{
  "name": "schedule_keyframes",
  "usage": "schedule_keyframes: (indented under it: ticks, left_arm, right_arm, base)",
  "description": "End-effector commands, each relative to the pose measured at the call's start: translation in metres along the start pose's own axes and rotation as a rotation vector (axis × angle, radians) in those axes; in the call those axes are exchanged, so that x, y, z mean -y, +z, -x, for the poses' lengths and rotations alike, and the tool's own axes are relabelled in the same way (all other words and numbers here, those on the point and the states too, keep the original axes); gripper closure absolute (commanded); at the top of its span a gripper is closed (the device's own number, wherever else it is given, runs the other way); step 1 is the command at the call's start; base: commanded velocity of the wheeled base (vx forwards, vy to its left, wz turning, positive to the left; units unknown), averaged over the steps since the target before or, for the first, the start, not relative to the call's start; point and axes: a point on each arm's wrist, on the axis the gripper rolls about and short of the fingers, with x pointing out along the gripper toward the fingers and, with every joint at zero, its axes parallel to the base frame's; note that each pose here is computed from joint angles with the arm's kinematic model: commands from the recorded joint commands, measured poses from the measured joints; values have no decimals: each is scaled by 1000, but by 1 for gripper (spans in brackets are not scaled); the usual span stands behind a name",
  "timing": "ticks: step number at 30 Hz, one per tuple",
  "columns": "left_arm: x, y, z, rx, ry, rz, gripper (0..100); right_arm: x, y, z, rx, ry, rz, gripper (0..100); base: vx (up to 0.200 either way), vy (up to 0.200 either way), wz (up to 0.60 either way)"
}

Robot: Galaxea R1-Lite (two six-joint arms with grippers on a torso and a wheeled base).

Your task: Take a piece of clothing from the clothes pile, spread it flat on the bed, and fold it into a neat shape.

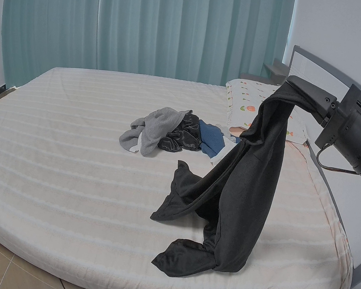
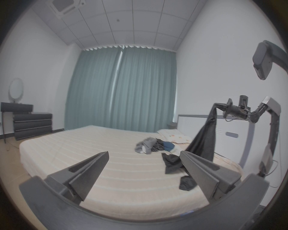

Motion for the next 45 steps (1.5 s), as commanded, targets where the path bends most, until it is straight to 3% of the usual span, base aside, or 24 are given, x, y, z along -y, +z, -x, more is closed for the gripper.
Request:
schedule_keyframes:
  ticks: [1,9,16,23,26,32,37,45]
  left_arm:
    - [2,12,-75,-396,-237,65,0]
    - [6,-23,-138,-718,-268,103,0]
    - [21,-52,-186,-797,-308,118,0]
    - [45,-88,-231,-878,-277,114,0]
    - [58,-101,-248,-859,-267,95,0]
    - [92,-124,-293,-785,-245,139,0]
    - [102,-138,-315,-775,-238,136,0]
    - [115,-167,-363,-685,-200,127,0]
  right_arm:
    - [4,-6,-3,-23,-8,-1,100]
    - [11,-9,-4,-31,-29,-5,100]
    - [13,-8,-6,-27,-32,-3,100]
    - [9,-4,-5,-12,-21,4,100]
    - [7,-2,-4,-8,-13,6,100]
    - [1,4,-7,9,8,14,100]
    - [1,1,-9,2,11,11,100]
    - [-1,4,-12,11,23,15,100]
  base:
    - [0,0,0]
    - [0,0,0]
    - [0,0,0]
    - [0,0,0]
    - [0,0,0]
    - [0,0,0]
    - [0,0,0]
    - [0,0,0]
